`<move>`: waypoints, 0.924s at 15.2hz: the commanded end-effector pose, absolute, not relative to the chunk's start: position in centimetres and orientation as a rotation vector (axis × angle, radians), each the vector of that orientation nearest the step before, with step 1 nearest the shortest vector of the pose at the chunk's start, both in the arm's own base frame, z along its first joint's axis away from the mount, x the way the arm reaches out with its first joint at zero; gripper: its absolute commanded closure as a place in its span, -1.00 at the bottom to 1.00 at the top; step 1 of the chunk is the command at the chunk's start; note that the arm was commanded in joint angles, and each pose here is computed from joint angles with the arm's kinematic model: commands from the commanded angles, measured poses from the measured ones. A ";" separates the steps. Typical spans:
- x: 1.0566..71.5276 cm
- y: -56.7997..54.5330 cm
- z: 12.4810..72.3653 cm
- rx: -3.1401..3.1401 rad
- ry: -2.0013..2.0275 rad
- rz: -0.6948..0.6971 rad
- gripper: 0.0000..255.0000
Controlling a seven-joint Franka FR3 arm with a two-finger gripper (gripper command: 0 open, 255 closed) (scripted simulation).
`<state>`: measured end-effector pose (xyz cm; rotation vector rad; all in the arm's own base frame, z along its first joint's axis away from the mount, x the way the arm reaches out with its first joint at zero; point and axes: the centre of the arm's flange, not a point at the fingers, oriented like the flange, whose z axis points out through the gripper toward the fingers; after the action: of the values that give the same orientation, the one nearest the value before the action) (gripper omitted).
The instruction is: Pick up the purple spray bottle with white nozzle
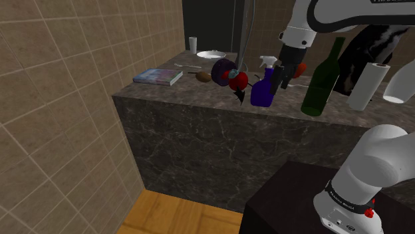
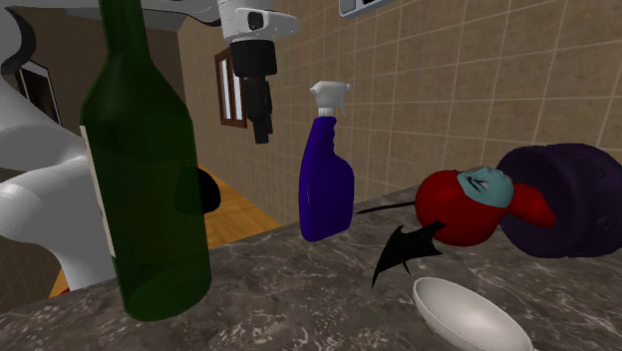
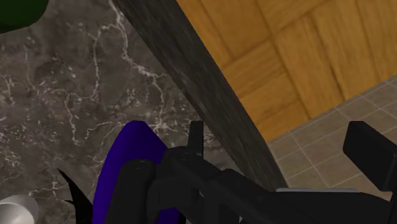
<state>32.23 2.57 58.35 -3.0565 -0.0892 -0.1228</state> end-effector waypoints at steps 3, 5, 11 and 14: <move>33.4 0.7 59.9 -3.051 -0.166 -0.120 -1.00; 34.8 -1.1 61.5 -3.044 -0.243 -0.117 -1.00; 39.2 -6.0 66.2 -3.012 -0.471 -0.108 -1.00; 41.7 -8.1 68.6 -2.990 -0.584 -0.103 -1.00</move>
<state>40.77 -7.55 67.74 -2.9980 -0.5395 -0.1058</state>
